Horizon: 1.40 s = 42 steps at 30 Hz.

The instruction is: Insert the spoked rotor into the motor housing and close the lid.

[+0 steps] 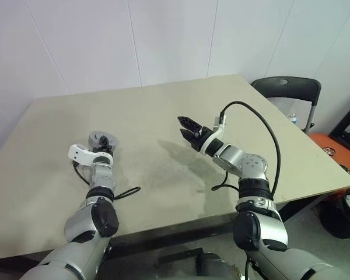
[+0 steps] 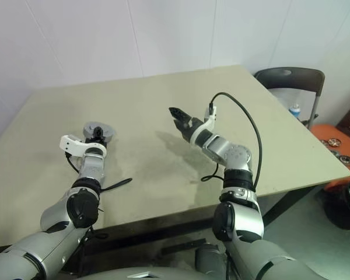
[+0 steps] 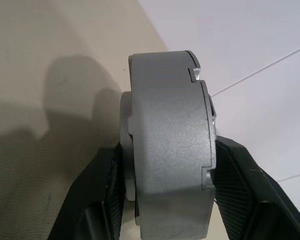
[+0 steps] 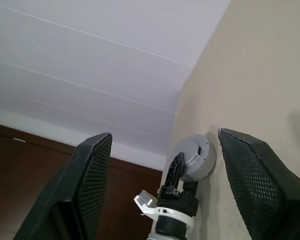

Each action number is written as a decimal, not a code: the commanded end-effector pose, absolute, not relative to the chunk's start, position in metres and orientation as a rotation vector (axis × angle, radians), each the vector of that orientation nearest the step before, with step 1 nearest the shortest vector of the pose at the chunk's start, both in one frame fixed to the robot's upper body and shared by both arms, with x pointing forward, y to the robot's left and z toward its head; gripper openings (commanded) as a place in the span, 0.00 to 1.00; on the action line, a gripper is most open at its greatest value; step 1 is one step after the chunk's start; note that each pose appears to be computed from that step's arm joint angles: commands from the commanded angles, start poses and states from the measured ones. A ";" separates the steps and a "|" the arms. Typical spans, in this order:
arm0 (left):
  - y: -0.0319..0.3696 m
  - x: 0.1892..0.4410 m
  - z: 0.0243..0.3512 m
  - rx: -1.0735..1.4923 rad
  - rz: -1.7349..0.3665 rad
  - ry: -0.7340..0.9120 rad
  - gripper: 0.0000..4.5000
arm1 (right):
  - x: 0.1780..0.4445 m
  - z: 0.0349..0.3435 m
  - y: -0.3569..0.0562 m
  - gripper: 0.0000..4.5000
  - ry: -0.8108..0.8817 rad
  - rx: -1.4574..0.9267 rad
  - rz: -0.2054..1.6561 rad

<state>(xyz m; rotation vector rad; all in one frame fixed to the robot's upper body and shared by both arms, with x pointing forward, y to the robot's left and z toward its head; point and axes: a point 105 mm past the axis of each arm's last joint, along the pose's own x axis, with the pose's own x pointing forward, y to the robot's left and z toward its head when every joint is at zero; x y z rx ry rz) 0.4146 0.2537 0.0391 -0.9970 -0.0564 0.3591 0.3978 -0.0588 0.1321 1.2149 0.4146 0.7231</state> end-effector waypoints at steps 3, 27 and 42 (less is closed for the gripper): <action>0.271 0.407 0.033 -1.035 0.466 -0.065 0.63 | 0.400 0.147 -0.060 0.79 0.367 1.181 0.754; 0.316 0.381 0.055 -0.587 0.907 -0.016 1.00 | 0.401 0.135 -0.058 0.79 0.387 1.138 0.739; 0.211 0.411 0.143 -0.429 -0.146 -0.348 1.00 | 0.408 0.145 -0.078 0.79 0.187 0.710 0.693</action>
